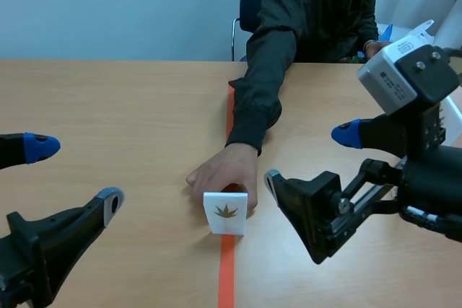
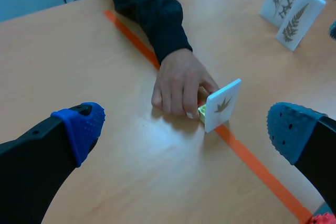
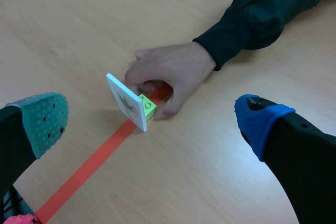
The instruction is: Sort the leaf by its shape. The table is split by an orange tape line. A compound leaf with several leaflets goes to the left side, a simple leaf with one blade goes to the right side. Return to the home posture when a red brick is placed on the table.
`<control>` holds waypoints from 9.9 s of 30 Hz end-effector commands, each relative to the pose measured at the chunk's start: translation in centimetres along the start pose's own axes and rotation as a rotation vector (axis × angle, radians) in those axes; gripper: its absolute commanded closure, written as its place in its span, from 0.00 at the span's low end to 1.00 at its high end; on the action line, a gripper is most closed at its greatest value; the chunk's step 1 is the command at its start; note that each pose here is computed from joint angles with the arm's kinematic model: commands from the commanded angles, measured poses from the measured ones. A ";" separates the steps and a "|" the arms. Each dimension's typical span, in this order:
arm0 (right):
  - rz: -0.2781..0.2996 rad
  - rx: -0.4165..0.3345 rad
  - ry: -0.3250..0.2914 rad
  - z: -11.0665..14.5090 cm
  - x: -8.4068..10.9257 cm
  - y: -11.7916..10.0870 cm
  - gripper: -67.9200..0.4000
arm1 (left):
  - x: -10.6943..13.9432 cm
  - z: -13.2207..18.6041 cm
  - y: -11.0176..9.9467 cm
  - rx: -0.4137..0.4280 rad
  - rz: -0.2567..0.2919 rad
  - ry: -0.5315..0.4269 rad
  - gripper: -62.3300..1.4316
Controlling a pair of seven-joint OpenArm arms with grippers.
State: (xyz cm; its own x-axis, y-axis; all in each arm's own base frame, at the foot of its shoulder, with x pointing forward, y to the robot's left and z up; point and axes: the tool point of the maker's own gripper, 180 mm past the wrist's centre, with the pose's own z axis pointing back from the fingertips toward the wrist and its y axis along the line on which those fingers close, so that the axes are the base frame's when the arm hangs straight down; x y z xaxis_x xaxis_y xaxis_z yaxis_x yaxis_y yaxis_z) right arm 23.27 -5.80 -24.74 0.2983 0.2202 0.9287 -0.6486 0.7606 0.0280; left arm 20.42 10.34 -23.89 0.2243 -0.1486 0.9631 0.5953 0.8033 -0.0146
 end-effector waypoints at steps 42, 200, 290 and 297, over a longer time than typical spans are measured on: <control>0.052 -0.155 -0.035 1.9 1.6 -5.2 0.00 | -7.9 -9.2 -2.2 -0.257 -0.022 0.053 0.00; 0.065 -0.208 -0.035 2.7 1.9 -6.8 0.00 | 0.0 -4.6 10.5 0.135 -0.003 -0.067 0.00; 0.065 -0.208 -0.035 2.7 1.9 -6.8 0.00 | 0.4 -4.2 -0.1 -0.071 0.021 -0.003 0.00; 0.065 -0.208 -0.035 2.7 1.9 -6.8 0.00 | -0.2 -4.2 -0.4 -0.090 -0.044 0.023 0.00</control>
State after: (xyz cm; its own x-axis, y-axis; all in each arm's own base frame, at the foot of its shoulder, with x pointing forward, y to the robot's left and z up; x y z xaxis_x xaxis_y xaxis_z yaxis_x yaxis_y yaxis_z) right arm 25.87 -11.86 -23.01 0.2595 0.2609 0.9298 -0.5163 0.8511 -0.0948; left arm 23.01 7.64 -26.01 0.2426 -0.2072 0.9477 0.6729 0.7397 -0.0105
